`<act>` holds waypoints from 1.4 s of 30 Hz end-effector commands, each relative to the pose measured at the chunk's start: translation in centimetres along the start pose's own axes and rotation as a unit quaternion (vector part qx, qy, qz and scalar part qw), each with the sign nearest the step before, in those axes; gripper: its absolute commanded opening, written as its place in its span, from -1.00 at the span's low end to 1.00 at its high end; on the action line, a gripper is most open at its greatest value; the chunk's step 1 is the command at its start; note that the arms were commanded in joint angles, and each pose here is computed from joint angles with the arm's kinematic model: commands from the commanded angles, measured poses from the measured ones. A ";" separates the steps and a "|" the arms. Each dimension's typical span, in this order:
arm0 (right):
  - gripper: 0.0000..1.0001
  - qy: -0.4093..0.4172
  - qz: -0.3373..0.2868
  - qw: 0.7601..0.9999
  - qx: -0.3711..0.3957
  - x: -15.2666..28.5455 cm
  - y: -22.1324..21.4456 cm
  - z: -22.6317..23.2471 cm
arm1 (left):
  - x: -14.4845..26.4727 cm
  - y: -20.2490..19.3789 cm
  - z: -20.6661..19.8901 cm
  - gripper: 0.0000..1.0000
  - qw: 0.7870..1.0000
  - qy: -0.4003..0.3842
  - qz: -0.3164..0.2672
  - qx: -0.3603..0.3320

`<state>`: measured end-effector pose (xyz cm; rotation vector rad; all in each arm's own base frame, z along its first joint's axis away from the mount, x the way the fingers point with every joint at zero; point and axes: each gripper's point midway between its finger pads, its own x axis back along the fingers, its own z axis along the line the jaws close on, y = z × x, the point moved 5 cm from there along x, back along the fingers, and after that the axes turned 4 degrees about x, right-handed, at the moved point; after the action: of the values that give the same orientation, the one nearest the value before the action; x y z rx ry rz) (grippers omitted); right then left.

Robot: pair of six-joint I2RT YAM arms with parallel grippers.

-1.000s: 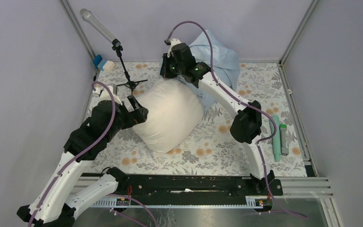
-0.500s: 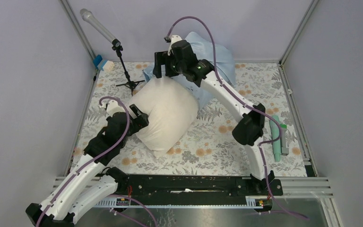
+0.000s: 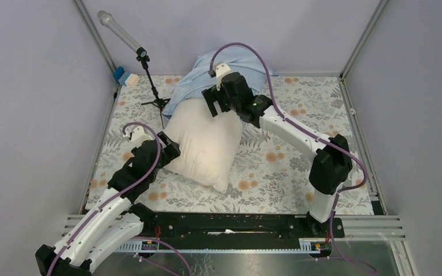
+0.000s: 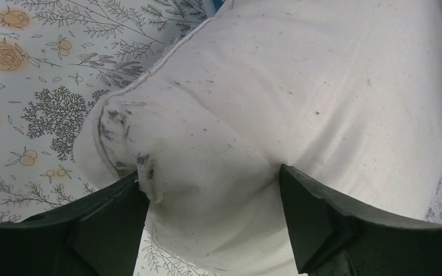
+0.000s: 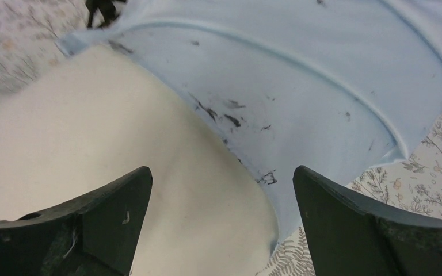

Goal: Put the pillow into the pillowcase

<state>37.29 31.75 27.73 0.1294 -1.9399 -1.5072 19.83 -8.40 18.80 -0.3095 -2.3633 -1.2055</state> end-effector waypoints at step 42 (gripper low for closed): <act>-1.00 0.105 0.008 0.994 -0.039 9.0 -5.7 8.6 | -4.2 -4.0 -7.2 -0.19 0.953 -0.160 0.098 0.239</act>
<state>26.07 33.22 28.24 0.2850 -1.8810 -1.4274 19.34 -15.55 11.85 -0.7422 -2.4021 -0.5587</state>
